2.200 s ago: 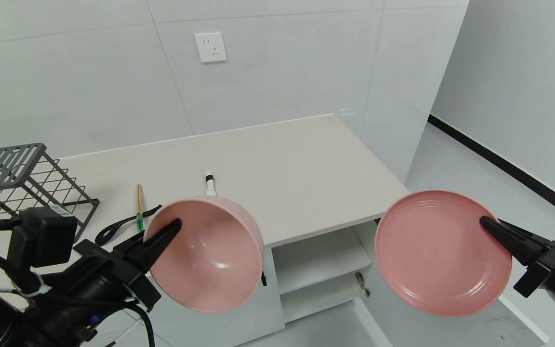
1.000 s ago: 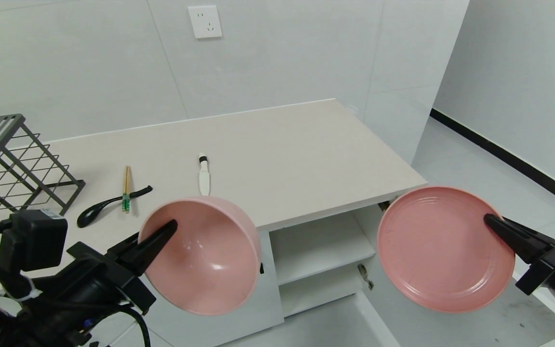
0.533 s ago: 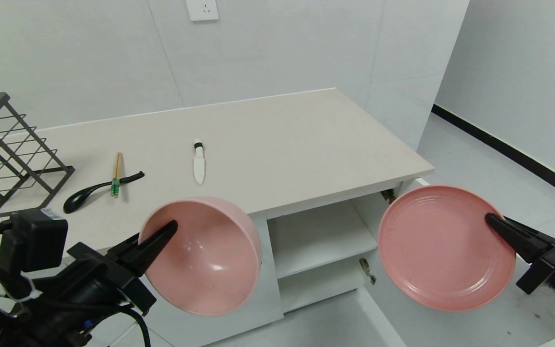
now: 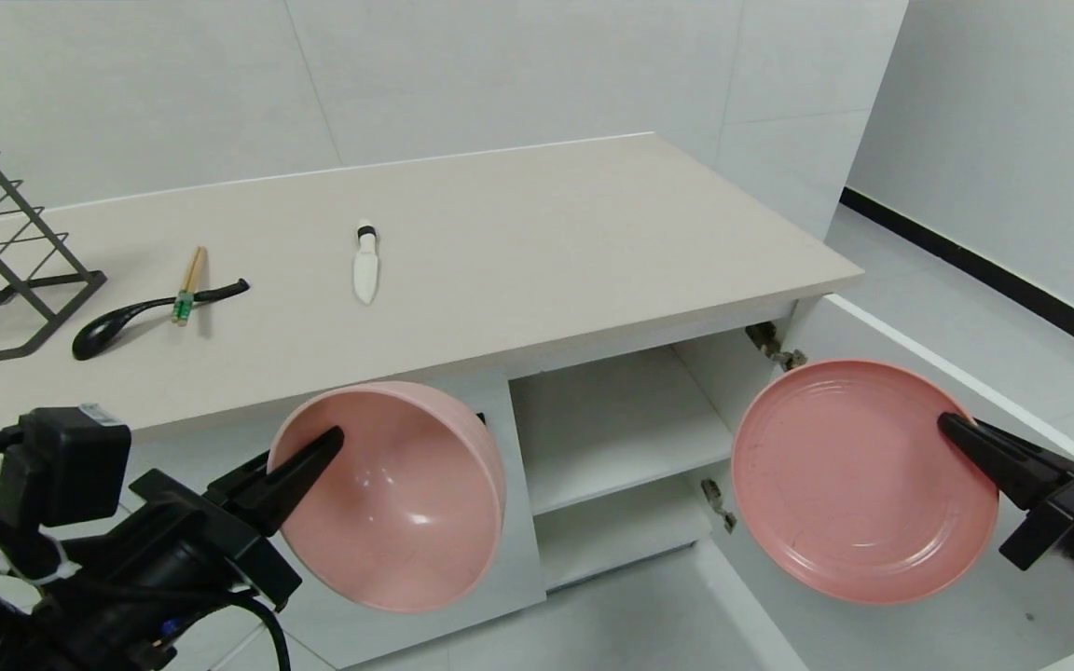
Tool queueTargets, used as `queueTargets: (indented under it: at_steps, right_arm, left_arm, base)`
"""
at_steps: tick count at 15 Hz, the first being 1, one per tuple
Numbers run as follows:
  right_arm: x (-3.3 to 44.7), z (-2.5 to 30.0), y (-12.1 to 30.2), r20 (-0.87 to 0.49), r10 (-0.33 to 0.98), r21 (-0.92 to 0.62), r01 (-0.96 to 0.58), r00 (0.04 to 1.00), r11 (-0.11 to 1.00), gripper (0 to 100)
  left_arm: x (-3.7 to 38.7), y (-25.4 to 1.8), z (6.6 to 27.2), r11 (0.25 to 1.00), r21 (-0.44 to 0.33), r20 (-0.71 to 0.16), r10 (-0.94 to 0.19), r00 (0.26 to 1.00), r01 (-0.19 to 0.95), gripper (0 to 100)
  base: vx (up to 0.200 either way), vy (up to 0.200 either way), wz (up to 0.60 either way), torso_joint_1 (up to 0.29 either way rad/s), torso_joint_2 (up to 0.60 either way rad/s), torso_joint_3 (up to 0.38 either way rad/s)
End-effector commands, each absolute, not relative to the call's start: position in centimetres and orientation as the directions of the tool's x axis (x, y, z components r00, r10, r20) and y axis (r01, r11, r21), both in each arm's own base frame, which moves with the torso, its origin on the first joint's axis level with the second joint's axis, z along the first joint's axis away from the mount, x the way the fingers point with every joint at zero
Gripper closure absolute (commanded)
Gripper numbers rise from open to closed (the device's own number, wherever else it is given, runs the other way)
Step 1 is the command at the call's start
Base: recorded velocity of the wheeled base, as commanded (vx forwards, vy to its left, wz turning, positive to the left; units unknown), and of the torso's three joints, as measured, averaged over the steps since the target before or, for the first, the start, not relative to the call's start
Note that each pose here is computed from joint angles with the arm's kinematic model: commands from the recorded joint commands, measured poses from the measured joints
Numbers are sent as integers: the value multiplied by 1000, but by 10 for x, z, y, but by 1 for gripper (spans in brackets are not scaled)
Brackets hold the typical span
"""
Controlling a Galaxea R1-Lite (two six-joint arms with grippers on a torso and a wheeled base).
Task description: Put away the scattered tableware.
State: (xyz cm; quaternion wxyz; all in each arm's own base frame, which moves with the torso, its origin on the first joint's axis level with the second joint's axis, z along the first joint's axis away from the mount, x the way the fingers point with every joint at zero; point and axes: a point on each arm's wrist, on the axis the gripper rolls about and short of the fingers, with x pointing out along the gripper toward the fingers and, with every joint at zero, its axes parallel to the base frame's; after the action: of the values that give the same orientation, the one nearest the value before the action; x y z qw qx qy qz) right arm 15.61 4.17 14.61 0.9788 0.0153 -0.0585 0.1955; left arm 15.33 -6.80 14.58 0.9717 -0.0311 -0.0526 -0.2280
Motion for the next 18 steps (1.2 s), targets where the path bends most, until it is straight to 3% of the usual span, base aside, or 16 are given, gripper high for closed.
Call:
queueTargets:
  at_steps: [1, 13, 18]
  right_arm:
    - [156, 146, 42, 121, 382, 7, -386, 916, 922, 100]
    - [154, 147, 42, 128, 384, 6, -387, 915, 922, 100]
    - [162, 137, 50, 68, 420, 15, -422, 905, 907, 100]
  left_arm:
    - [153, -68, 146, 894, -37, 118, -440, 890, 447, 100]
    - [149, -66, 144, 894, -38, 107, -440, 891, 446, 100]
    - [150, -66, 145, 894, -28, 112, -442, 890, 447, 100]
  base:
    - [0, 0, 0, -246, 486, 227]
    - [0, 0, 0, -257, 412, 165]
    - [0, 0, 0, -67, 243, 79]
